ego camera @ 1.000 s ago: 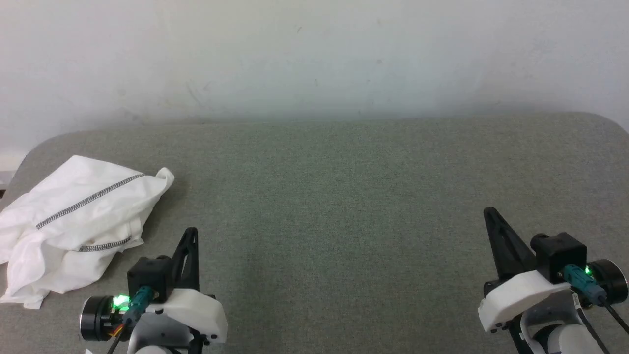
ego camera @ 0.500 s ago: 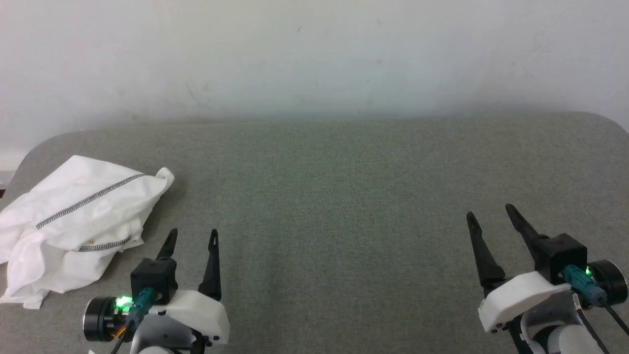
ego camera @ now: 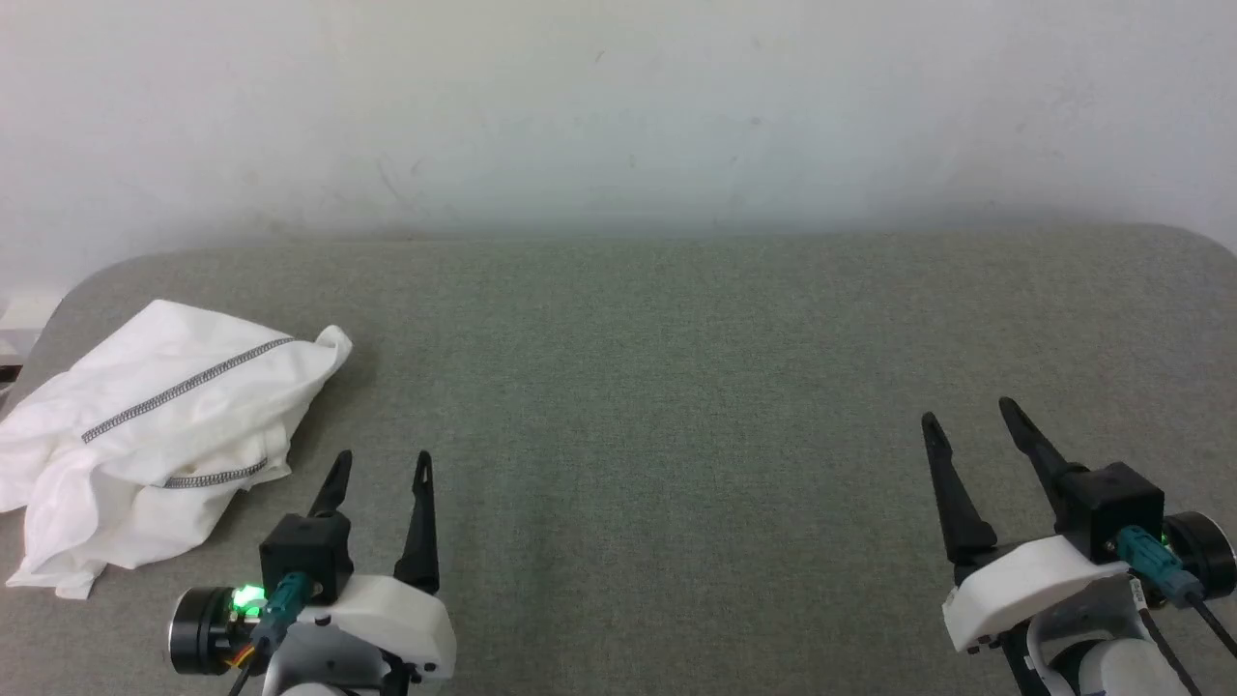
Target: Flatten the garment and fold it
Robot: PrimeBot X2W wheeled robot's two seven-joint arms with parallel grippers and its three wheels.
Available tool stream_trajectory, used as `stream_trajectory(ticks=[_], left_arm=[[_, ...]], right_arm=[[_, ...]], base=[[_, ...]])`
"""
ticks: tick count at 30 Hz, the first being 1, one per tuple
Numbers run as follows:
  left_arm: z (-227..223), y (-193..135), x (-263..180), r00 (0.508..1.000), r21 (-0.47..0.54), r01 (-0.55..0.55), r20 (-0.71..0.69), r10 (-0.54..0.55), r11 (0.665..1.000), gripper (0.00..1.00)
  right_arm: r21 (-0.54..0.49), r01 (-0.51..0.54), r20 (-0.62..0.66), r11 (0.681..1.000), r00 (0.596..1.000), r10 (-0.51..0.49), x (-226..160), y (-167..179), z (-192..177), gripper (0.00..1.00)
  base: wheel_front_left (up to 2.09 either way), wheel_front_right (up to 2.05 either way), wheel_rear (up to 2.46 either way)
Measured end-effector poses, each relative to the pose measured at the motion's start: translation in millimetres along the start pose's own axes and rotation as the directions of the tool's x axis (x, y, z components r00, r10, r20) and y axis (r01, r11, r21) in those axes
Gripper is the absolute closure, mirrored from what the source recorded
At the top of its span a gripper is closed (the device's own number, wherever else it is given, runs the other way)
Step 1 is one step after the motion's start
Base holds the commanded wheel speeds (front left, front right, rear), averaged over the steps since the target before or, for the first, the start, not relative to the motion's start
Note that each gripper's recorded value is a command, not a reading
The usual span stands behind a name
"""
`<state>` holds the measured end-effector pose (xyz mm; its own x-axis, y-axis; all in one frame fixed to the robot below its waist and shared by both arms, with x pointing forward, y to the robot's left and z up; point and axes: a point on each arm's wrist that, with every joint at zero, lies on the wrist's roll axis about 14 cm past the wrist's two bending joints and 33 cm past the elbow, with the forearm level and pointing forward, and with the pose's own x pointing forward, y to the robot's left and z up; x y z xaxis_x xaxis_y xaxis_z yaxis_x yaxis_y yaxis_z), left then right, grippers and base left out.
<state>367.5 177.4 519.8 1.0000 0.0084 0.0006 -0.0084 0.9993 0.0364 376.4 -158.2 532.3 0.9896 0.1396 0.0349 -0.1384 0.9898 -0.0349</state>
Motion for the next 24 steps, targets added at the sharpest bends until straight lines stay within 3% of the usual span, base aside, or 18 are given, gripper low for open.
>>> stream_trajectory(ticks=[24], left_arm=[[0,33,-25,0.993,-0.013,-0.116,0.028,0.116,0.993,0.00]], right_arm=[[0.020,-0.122,0.039,0.992,0.992,0.121,15,40,4,0.00]], base=[[0.00,0.00,0.00]])
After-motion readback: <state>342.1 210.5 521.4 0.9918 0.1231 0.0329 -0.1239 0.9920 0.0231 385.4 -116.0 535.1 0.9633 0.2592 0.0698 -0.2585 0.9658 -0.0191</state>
